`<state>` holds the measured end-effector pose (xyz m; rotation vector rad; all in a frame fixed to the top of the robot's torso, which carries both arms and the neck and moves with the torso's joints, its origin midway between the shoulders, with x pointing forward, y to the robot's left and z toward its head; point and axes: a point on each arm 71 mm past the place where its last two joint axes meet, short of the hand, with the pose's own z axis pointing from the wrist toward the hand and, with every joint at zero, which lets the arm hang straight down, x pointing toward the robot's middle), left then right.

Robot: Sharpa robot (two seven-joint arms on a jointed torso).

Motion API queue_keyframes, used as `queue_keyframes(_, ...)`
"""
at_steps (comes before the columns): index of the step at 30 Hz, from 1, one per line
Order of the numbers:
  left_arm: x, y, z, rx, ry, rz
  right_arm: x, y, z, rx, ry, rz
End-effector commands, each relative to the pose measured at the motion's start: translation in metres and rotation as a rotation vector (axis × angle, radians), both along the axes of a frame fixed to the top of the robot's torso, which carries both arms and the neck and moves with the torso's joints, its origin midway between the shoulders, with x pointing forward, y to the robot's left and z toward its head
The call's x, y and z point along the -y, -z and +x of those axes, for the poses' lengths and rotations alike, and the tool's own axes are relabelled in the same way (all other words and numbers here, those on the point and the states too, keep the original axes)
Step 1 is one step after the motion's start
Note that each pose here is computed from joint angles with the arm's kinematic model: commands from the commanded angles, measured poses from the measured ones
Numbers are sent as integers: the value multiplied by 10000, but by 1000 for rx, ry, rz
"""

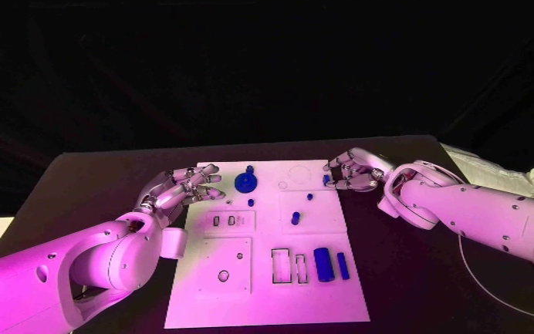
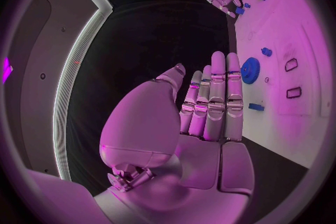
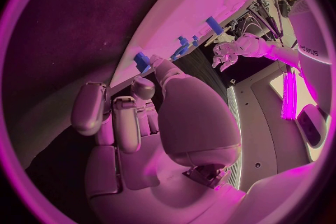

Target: Assemble the parts on the task board

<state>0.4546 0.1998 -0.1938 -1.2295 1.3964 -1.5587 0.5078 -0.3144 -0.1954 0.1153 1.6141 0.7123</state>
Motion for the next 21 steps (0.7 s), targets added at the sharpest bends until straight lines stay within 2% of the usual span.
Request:
queue_keyframes(1, 22, -8, -5, 7, 20, -14, -10, 14, -3, -11, -16, 0)
queue_keyframes(21, 18, -7, -6, 6, 20, -14, -76, 109, 32, -43, -24, -13)
